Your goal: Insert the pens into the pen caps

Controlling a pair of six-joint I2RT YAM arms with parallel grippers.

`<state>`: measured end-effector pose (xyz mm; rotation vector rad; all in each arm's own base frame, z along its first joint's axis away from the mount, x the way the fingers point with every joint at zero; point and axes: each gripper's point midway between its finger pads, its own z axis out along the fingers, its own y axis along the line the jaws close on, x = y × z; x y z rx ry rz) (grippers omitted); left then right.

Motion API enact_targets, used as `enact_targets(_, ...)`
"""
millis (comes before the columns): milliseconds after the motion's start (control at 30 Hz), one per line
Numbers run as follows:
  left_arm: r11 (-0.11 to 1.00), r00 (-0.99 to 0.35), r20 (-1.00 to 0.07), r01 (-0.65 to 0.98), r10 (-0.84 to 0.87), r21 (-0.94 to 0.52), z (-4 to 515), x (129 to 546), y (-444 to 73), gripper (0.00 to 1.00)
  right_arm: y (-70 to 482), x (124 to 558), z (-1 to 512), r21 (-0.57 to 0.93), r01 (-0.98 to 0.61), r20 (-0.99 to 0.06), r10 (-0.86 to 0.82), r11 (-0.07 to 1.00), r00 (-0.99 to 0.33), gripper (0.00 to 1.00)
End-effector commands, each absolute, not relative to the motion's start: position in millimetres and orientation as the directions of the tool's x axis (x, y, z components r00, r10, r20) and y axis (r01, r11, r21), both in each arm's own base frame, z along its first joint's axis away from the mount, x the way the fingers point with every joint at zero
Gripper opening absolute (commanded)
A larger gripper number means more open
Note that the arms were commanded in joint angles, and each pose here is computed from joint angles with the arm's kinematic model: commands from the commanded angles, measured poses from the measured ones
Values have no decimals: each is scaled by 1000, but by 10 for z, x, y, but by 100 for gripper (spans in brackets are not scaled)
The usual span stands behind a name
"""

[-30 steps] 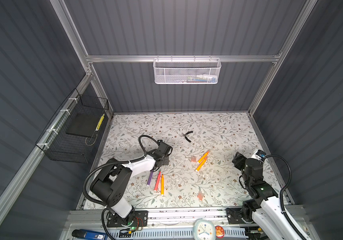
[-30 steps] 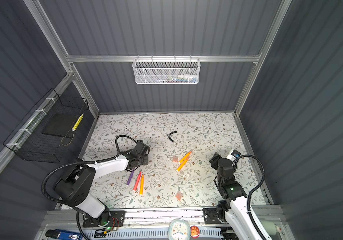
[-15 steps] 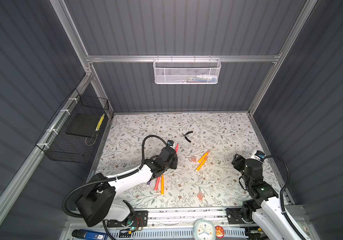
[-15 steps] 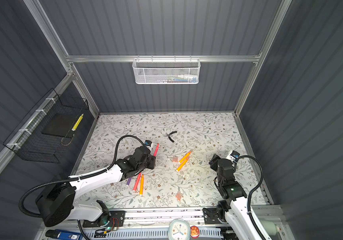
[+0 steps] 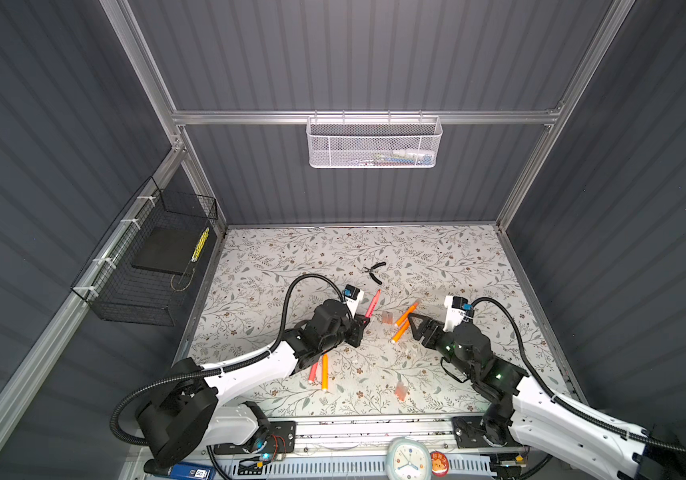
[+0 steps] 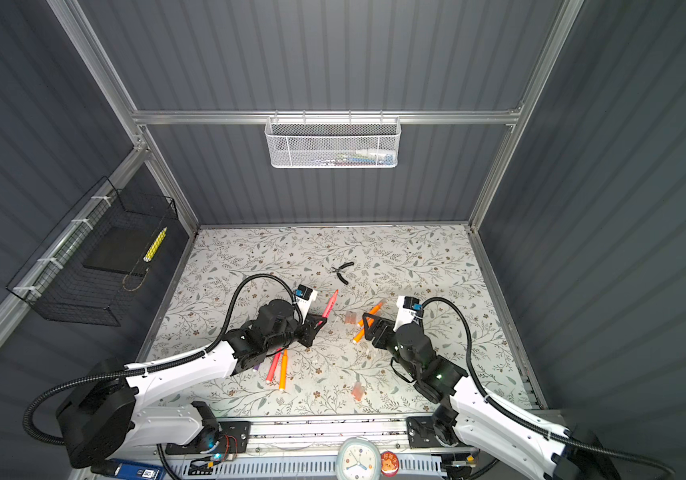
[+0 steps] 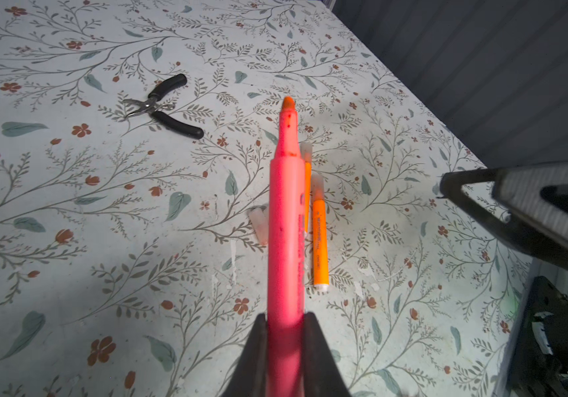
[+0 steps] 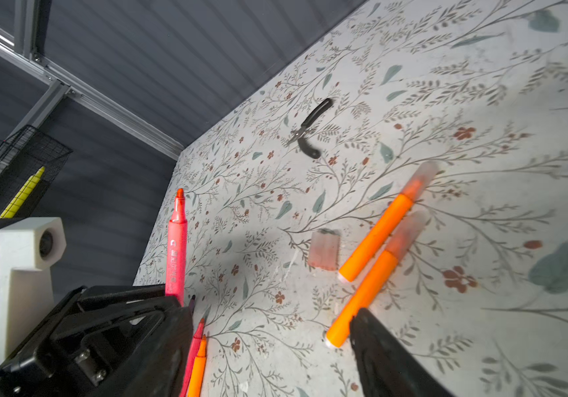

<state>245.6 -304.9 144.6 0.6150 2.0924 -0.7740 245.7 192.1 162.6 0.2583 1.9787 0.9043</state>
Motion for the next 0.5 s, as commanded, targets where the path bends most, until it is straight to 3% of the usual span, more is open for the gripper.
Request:
enact_targets(0,651,-522,-837,694,163,-307,1518,2368,-3090,0,2135,2469,1960,754,-243,-632,574,611,-521,75)
enact_targets(467,600,-494,-853,738,167,-310,1620,2235,-3172,0,2403,2383,1900,769,-258,-615,566,586,-549,76)
